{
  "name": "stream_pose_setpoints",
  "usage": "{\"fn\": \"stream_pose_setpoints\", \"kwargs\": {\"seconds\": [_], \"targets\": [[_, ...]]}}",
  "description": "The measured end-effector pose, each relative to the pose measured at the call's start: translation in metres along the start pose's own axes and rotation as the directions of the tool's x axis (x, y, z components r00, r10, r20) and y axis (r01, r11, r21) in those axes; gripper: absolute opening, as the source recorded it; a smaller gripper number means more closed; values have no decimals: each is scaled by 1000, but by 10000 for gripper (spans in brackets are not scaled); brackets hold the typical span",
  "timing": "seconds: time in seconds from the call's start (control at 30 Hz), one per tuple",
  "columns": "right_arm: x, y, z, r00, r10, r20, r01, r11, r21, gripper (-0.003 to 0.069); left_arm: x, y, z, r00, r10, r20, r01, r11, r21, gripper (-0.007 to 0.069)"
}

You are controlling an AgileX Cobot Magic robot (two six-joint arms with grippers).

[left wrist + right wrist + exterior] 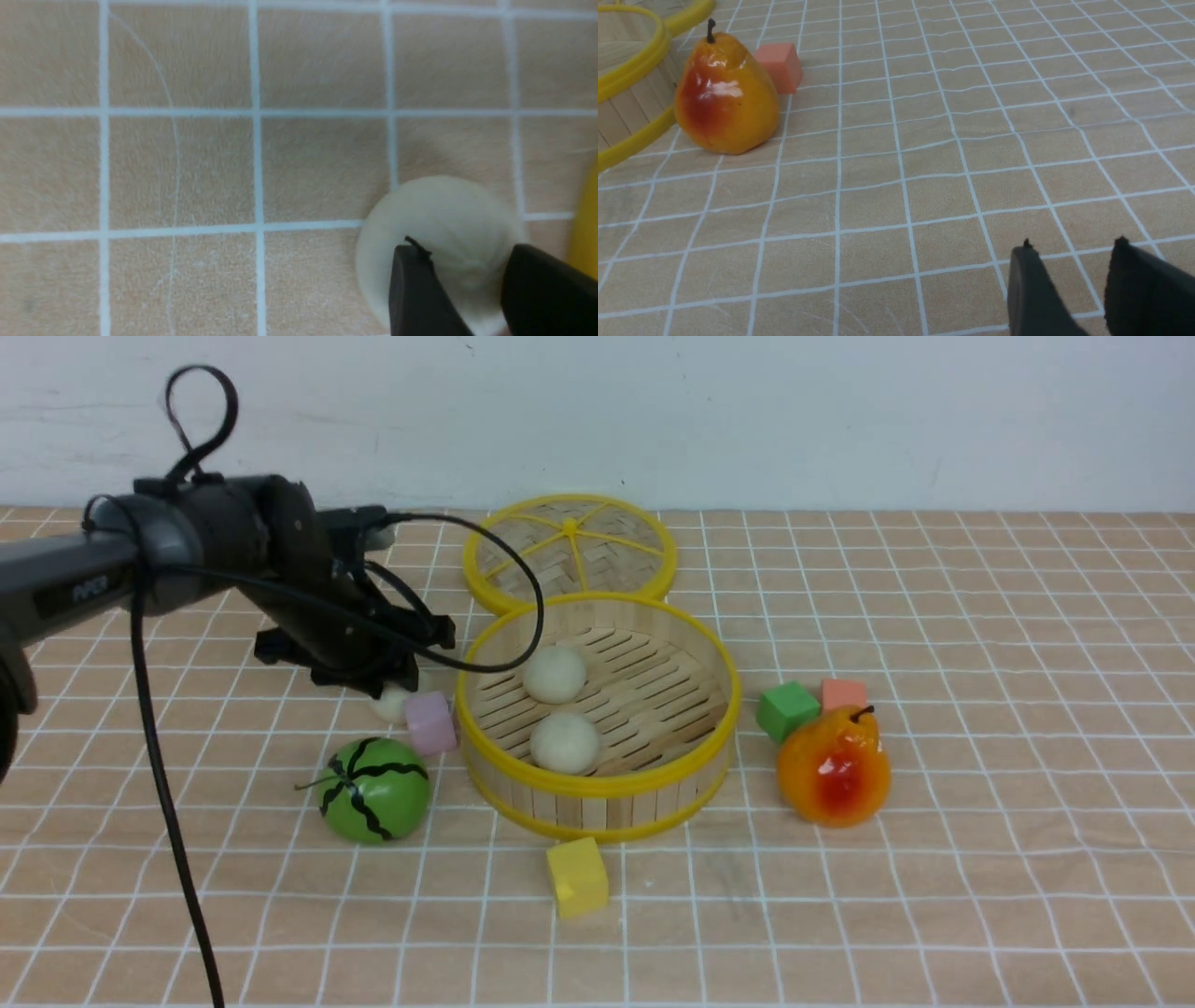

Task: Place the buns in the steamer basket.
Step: Use the left arm to grab a steamed stuffed bun, then use the left arm to put the steamed stuffed bun into the steamer

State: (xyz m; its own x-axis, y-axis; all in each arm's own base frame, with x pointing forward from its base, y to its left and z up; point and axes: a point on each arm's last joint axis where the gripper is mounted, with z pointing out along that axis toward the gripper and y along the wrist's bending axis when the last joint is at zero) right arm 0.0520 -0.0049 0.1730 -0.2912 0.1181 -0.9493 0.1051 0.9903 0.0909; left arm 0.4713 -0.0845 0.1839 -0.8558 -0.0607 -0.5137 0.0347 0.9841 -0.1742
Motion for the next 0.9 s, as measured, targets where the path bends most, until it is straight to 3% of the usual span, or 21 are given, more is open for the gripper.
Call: {"fn": "stream_pose_setpoints", "kwargs": {"seconds": [0.17,0.5,0.73,0.9], "targets": [[0,0,0,1000,0,0,0,1000,0,241,0,1,5,1000,-16,14,16,1000,0,251],[0,0,0,1000,0,0,0,1000,0,241,0,1,4,1000,-17,14,17,1000,-1,-3],[0,0,0,1000,0,0,0,1000,0,241,-16,-10,-43,999,10,41,-10,1000,15,-10],[0,0,0,1000,0,0,0,1000,0,241,-28,-60,-102,982,95,163,-111,990,89,-10]]}}
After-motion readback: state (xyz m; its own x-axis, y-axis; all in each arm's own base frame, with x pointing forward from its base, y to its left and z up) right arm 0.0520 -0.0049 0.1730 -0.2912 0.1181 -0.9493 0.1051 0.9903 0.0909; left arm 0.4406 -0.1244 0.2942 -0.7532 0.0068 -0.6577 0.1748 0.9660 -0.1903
